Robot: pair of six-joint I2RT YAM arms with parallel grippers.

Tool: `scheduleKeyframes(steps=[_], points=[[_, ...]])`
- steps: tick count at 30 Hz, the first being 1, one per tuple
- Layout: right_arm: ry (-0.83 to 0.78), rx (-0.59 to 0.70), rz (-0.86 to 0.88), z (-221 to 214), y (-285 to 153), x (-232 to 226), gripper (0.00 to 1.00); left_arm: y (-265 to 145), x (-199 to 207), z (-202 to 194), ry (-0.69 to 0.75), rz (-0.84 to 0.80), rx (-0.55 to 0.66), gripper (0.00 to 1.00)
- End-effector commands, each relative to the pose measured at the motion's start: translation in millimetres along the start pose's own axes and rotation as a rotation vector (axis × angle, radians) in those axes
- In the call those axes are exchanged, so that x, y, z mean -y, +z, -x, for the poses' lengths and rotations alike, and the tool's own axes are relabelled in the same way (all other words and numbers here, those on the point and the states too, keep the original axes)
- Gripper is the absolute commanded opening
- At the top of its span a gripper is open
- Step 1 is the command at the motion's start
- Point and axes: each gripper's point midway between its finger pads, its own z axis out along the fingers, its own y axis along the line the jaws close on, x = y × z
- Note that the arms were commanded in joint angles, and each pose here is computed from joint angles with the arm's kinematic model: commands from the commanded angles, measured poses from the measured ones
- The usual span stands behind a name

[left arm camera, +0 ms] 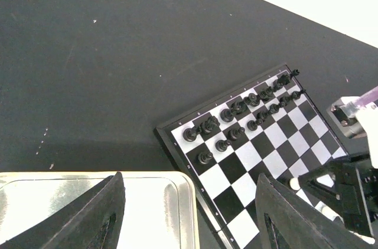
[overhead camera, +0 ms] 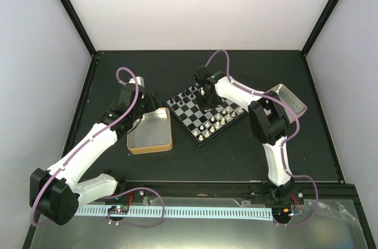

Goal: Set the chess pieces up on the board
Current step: Pick up the chess piece from the chessboard, then place the chess piece on the chessboard.

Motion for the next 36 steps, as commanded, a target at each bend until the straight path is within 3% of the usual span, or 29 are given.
scheduleKeyframes(steps=[1, 8, 14, 29, 36], points=[[0.082, 0.093, -0.048, 10.4, -29.9, 28.4, 0.05, -2.3, 7.5, 11.2, -0.016, -0.029, 0.028, 0.62], [0.245, 0.105, -0.098, 2.7, -40.8, 95.2, 0.05, 0.7, 8.9, 8.7, -0.015, -0.036, 0.014, 0.62], [0.300, 0.075, -0.146, -6.6, -33.6, 125.1, 0.05, 3.7, 10.9, 7.2, -0.014, -0.042, 0.001, 0.62], [0.303, 0.012, -0.175, -11.1, -14.1, 134.5, 0.08, 7.0, 14.0, 6.1, -0.018, -0.049, -0.016, 0.62], [0.304, 0.003, -0.214, -9.9, -16.5, 140.5, 0.21, 5.1, 16.1, 9.5, -0.020, -0.054, -0.013, 0.63]])
